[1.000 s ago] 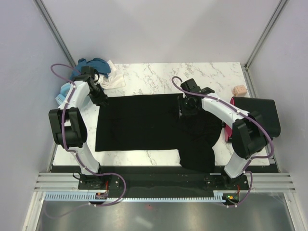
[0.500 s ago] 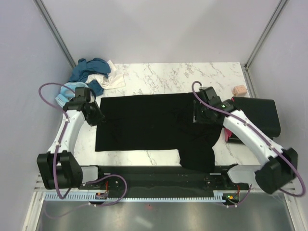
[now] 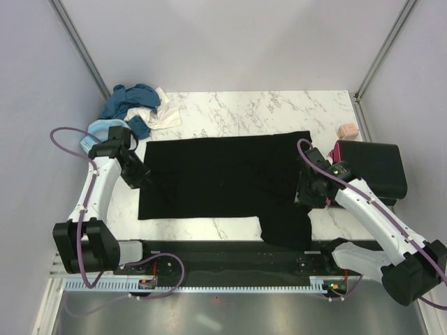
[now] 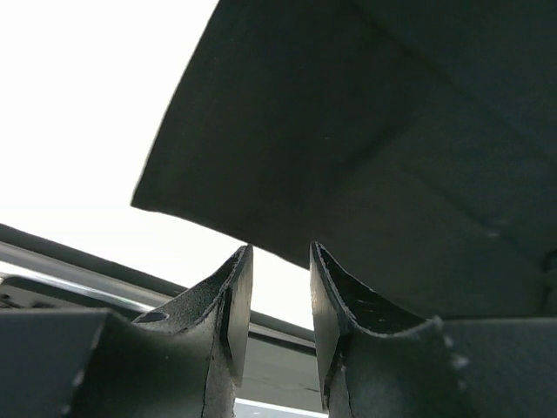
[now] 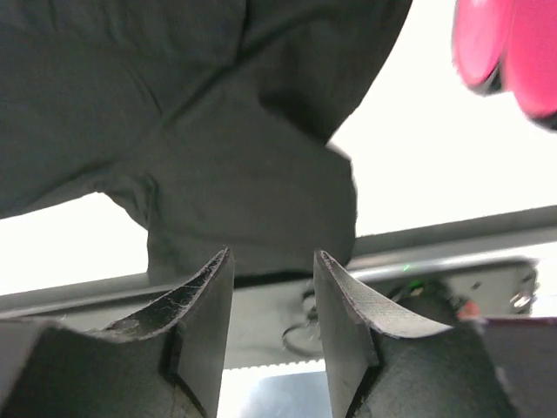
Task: Fold and stack the t-shirts
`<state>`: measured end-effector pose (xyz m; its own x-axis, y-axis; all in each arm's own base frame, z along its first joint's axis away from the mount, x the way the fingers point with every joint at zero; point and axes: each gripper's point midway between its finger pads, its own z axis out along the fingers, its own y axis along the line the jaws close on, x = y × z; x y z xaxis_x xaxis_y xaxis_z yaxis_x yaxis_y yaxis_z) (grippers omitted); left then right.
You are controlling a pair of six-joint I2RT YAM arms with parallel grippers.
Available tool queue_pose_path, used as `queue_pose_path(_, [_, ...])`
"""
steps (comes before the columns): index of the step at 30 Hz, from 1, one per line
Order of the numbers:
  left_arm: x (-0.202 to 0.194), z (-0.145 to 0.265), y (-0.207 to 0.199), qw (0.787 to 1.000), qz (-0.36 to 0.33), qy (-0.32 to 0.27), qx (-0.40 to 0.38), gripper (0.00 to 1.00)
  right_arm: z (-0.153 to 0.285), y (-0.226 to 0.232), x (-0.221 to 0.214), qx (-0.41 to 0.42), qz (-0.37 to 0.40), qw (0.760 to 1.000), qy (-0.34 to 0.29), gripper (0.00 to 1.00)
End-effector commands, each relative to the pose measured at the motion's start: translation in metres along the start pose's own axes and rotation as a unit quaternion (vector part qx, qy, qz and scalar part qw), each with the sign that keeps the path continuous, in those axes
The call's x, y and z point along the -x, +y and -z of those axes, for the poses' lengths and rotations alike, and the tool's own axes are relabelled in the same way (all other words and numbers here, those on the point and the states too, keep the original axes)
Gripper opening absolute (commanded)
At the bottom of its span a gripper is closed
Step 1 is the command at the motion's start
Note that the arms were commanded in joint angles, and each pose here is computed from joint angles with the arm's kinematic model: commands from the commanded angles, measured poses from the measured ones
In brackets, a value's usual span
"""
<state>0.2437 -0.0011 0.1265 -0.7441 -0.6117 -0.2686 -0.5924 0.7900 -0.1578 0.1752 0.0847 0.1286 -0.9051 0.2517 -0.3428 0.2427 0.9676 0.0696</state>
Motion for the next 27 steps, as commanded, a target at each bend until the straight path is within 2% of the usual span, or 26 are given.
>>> queue_pose_path(1, [-0.017, 0.011, 0.003, 0.995, 0.090, 0.036, 0.021, 0.40, 0.006, -0.001, -0.035, 0.005, -0.060, 0.996, 0.069, 0.50])
queue_pose_path(5, [-0.036, 0.004, 0.017, 0.992, 0.107, 0.050, 0.039, 0.40, -0.009, -0.014, -0.063, -0.013, -0.061, 0.992, 0.108, 0.50])
queue_pose_path(9, [-0.054, -0.003, 0.023, 0.988, 0.119, 0.087, 0.050, 0.40, -0.013, -0.019, -0.063, -0.048, -0.062, 0.989, 0.127, 0.51])
queue_pose_path(11, [-0.057, -0.004, 0.024, 0.986, 0.127, 0.092, 0.051, 0.39, -0.018, -0.021, -0.065, -0.060, -0.073, 0.986, 0.136, 0.52])
queue_pose_path(12, [-0.058, -0.003, 0.024, 0.986, 0.130, 0.094, 0.052, 0.39, -0.021, -0.022, -0.065, -0.069, -0.089, 0.982, 0.151, 0.55])
queue_pose_path(14, [-0.057, -0.003, 0.026, 0.985, 0.137, 0.092, 0.057, 0.40, -0.025, -0.016, -0.072, -0.048, -0.106, 0.976, 0.183, 0.55])
queue_pose_path(19, [-0.057, -0.007, 0.026, 0.980, 0.156, 0.108, 0.060, 0.40, -0.039, -0.029, -0.059, -0.050, -0.156, 0.967, 0.193, 0.55])
queue_pose_path(27, [-0.051, -0.010, 0.029, 0.978, 0.167, 0.106, 0.066, 0.39, -0.059, -0.035, -0.067, -0.054, -0.175, 0.955, 0.235, 0.56])
